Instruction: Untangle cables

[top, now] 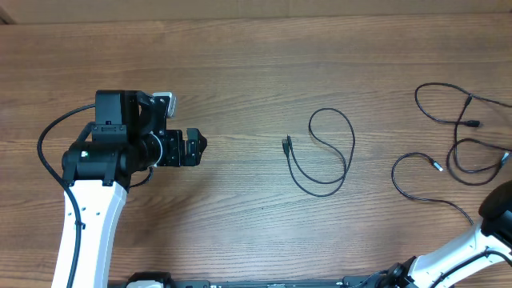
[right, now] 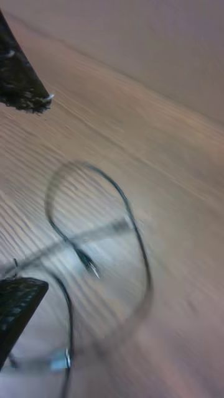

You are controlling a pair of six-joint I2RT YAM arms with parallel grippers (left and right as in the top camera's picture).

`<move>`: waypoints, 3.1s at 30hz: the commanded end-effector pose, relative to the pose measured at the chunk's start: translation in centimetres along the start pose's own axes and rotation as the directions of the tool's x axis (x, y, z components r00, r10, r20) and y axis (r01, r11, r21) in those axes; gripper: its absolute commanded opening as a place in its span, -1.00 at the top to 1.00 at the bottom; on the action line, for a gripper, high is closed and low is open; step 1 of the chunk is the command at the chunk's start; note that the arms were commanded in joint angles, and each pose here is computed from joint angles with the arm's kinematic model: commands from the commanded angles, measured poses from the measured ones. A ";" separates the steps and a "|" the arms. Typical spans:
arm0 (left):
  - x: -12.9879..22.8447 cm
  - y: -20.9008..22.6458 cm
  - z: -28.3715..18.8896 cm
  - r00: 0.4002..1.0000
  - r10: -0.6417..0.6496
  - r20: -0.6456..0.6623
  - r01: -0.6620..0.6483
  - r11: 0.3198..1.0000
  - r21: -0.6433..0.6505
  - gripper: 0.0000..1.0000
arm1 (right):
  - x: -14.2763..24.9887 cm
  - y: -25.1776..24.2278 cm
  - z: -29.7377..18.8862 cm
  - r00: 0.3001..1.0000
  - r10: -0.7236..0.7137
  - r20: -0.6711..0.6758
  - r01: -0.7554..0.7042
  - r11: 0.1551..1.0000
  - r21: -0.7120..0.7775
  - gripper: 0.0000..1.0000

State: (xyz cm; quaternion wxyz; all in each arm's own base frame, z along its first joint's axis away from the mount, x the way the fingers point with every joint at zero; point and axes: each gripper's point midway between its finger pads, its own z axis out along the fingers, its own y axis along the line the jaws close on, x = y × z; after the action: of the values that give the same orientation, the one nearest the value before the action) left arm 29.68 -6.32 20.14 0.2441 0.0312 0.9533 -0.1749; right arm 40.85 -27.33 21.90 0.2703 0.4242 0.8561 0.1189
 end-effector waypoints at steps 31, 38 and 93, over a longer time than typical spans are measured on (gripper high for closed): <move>-0.3 -0.3 -0.4 0.999 0.032 0.018 -0.032 0.999 0.013 -0.99 | 31.9 9.0 5.1 0.439 -0.535 -0.722 0.529 0.803 -0.274 -1.00; -0.3 -0.3 -0.4 0.999 0.032 0.018 -0.032 0.999 0.013 -0.99 | 37.2 7.4 7.2 0.351 -0.553 -0.755 0.542 0.778 -0.318 -1.00; -0.3 -0.3 -0.4 0.999 0.032 0.018 -0.032 0.999 0.013 -1.00 | 37.2 20.1 7.6 0.534 -0.717 -0.449 0.520 0.697 -0.494 0.92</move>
State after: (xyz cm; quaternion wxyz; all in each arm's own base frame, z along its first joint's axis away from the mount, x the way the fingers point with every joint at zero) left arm 29.66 -6.32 20.14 0.2440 0.0311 0.9534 -0.1749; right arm 36.57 15.31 6.63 -0.0140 0.0032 0.9478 0.3185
